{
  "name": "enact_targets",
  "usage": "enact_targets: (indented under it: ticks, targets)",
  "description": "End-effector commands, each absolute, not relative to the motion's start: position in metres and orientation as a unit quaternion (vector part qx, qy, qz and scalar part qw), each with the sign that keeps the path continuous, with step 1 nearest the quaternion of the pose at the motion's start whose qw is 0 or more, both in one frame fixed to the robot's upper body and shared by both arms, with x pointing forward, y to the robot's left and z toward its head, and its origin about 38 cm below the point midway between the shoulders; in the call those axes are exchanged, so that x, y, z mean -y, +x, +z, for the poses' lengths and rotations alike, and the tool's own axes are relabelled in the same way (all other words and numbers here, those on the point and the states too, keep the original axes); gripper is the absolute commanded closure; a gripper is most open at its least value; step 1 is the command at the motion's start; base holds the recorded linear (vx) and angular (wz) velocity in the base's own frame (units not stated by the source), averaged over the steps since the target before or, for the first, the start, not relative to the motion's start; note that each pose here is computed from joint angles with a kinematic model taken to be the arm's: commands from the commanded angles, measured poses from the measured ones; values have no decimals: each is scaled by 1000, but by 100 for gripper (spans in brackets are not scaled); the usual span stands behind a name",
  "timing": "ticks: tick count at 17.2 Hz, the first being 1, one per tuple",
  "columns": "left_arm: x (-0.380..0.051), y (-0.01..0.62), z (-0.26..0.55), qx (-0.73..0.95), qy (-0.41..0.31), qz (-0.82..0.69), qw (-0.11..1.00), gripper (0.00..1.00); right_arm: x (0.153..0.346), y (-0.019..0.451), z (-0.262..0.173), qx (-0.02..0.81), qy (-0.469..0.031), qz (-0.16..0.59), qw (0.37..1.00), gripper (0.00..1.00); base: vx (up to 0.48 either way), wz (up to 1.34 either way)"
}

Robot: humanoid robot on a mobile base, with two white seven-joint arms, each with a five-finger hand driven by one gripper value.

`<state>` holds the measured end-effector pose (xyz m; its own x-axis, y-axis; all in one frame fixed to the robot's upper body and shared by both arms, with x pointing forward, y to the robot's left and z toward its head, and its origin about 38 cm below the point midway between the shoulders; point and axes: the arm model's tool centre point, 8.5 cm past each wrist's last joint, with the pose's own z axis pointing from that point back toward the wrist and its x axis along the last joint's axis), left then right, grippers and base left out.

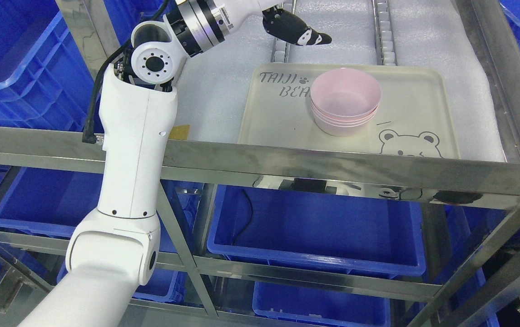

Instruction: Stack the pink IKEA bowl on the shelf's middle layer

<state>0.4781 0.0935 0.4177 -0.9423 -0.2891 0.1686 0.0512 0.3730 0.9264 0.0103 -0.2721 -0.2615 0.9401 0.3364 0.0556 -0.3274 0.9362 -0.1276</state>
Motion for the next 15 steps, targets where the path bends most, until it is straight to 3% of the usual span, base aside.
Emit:
enact_targets:
  ticks: [1, 5, 15]
  targets:
    - [-62, 442, 412, 861, 12, -495, 116, 4, 282, 6, -261, 38, -65, 169, 983, 0, 0, 0]
    - [-23, 401, 364, 879, -49, -461, 114, 3, 282, 6, -261, 38, -65, 169, 983, 0, 0, 0]
    - [-34, 354, 264, 889, -126, -431, 95, 3, 282, 6, -261, 38, -65, 169, 983, 0, 0, 0]
